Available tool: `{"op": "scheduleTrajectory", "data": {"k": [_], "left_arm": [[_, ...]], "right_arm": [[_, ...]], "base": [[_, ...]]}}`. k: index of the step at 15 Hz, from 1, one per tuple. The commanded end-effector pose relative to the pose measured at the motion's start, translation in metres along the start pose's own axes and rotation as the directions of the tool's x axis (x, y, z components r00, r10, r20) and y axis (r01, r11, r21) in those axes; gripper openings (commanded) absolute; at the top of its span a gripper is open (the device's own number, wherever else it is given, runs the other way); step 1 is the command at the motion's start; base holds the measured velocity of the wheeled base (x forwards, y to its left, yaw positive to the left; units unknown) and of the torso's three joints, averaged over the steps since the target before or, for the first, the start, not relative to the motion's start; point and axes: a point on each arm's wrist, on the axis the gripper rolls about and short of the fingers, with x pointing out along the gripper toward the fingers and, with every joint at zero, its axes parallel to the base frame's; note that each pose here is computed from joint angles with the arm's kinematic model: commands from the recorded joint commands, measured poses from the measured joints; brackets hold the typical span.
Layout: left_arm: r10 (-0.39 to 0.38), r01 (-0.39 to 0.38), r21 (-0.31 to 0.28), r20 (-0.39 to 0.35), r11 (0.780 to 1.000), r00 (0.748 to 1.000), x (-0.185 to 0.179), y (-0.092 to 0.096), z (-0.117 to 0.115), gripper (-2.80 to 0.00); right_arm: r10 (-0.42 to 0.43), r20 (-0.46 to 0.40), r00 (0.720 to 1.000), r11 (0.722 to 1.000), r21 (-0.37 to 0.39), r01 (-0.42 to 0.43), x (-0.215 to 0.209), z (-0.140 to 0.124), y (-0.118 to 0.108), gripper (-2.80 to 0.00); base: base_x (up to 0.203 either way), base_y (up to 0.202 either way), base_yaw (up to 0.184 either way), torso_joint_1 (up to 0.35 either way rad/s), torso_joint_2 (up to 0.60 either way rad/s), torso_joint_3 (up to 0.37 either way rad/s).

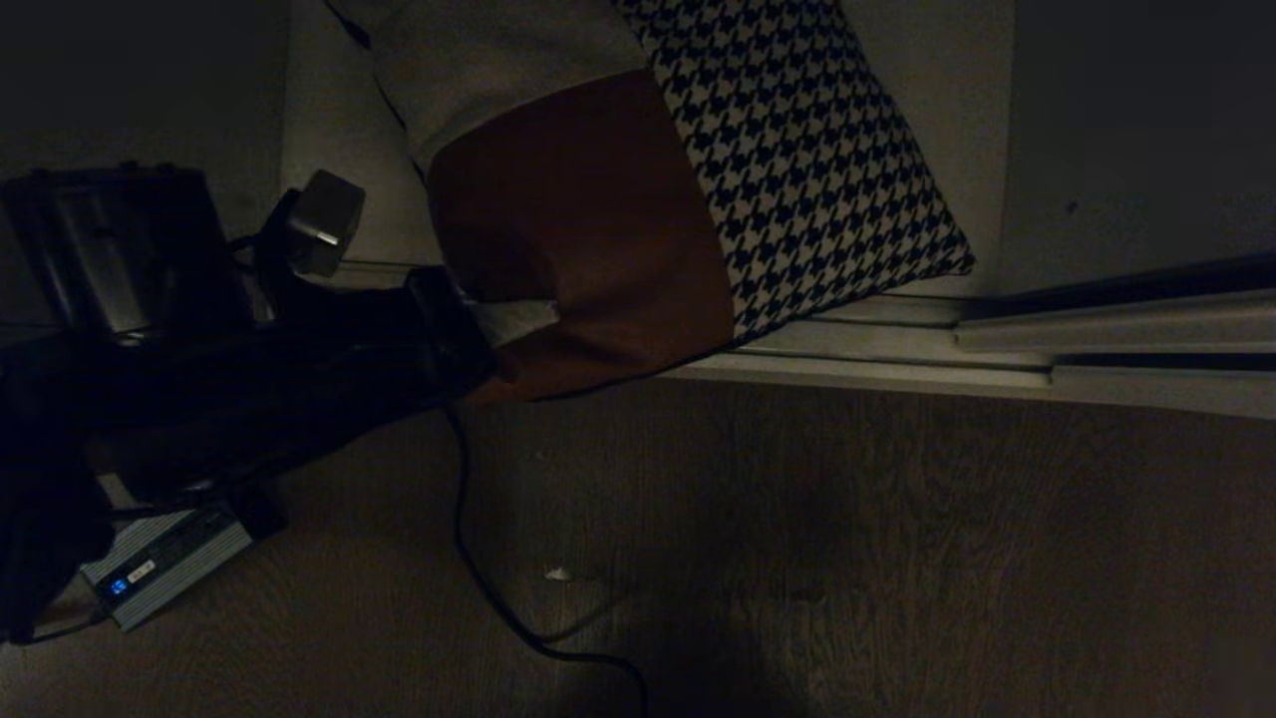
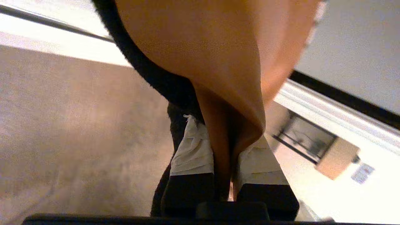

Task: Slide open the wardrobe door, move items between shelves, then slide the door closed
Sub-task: Place the pillow on the higher shelf

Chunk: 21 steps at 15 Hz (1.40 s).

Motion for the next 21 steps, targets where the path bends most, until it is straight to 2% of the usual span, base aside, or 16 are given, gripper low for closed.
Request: {"op": "scheduleTrajectory", "data": {"k": [1, 4, 11, 15, 21], "left_arm": [[-0.052, 0.051, 0.012, 0.016, 0.999, 0.999, -0.02, -0.018, 0.0, -2.8], [-0.054, 0.054, 0.005, -0.01, 0.999, 0.998, -0.043, -0.032, -0.003, -2.8], [-0.096, 0.096, 0.044, 0.007, 0.994, 0.995, -0.115, -0.074, 0.01, -2.8], [-0.119, 0.123, 0.078, -0.049, 0.989, 0.992, -0.155, -0.092, 0.009, -2.8], [-0.146, 0.147, 0.098, -0.019, 0.984, 0.989, -0.193, -0.118, 0.025, -2.8]], "right_arm": [[0.001, -0.006, 1.0, 1.0, -0.001, -0.001, 0.0, -0.001, 0.0, -2.8], [0.002, -0.006, 1.0, 1.0, -0.001, -0.002, 0.0, -0.001, 0.0, -2.8], [0.0, -0.006, 1.0, 1.0, -0.001, 0.0, 0.0, -0.001, 0.0, -2.8], [0.0, -0.006, 1.0, 1.0, -0.001, 0.0, 0.0, -0.001, 0.0, -2.8], [0.002, -0.006, 1.0, 1.0, -0.001, -0.002, 0.0, -0.001, 0.0, -2.8]], "base": [[0.0, 0.0, 0.0, 0.0, 0.0, 0.0], [0.0, 0.0, 0.0, 0.0, 0.0, 0.0], [0.0, 0.0, 0.0, 0.0, 0.0, 0.0], [0.0, 0.0, 0.0, 0.0, 0.0, 0.0], [0.0, 0.0, 0.0, 0.0, 0.0, 0.0]]}}
